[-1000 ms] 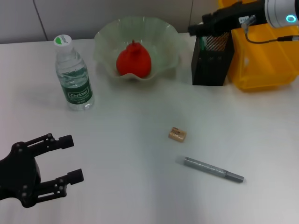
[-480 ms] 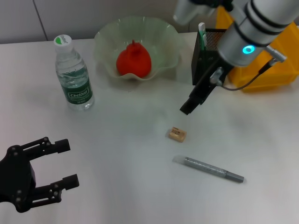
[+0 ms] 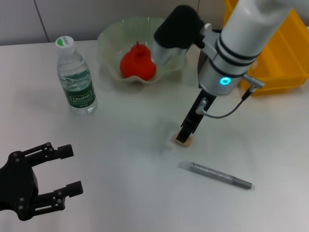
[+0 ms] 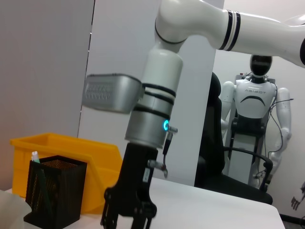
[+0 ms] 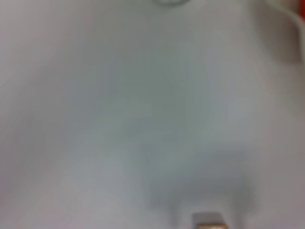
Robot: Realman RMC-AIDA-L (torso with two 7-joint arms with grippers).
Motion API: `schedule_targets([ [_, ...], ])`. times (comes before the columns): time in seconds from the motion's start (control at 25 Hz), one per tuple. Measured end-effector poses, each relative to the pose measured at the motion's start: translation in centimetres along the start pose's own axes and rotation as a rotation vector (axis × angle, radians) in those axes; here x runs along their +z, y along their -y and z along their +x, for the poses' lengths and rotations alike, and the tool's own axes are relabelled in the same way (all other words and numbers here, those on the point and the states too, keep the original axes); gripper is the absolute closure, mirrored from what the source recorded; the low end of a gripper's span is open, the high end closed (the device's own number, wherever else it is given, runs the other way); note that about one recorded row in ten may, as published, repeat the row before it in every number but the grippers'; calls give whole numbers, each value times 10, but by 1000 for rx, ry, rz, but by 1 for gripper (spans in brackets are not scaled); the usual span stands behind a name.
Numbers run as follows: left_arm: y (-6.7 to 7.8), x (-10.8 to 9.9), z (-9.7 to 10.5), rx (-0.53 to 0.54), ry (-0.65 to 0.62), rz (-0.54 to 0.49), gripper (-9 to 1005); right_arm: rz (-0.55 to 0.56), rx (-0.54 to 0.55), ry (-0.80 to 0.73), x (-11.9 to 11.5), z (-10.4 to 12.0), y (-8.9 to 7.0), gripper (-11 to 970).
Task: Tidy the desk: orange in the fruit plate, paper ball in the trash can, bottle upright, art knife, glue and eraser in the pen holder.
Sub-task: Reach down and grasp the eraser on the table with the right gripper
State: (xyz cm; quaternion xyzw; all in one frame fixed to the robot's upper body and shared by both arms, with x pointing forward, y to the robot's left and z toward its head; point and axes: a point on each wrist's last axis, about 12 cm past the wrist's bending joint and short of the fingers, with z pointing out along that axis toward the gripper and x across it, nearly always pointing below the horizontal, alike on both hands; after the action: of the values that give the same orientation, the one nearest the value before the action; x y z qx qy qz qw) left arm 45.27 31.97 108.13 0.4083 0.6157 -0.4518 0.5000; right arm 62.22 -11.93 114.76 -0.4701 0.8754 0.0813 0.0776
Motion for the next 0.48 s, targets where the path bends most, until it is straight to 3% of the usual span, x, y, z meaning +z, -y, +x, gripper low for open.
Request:
schedule_targets([
  [0.48, 1, 0, 1, -5, 2, -1, 227, 41, -26, -38, 15, -2, -12, 344],
])
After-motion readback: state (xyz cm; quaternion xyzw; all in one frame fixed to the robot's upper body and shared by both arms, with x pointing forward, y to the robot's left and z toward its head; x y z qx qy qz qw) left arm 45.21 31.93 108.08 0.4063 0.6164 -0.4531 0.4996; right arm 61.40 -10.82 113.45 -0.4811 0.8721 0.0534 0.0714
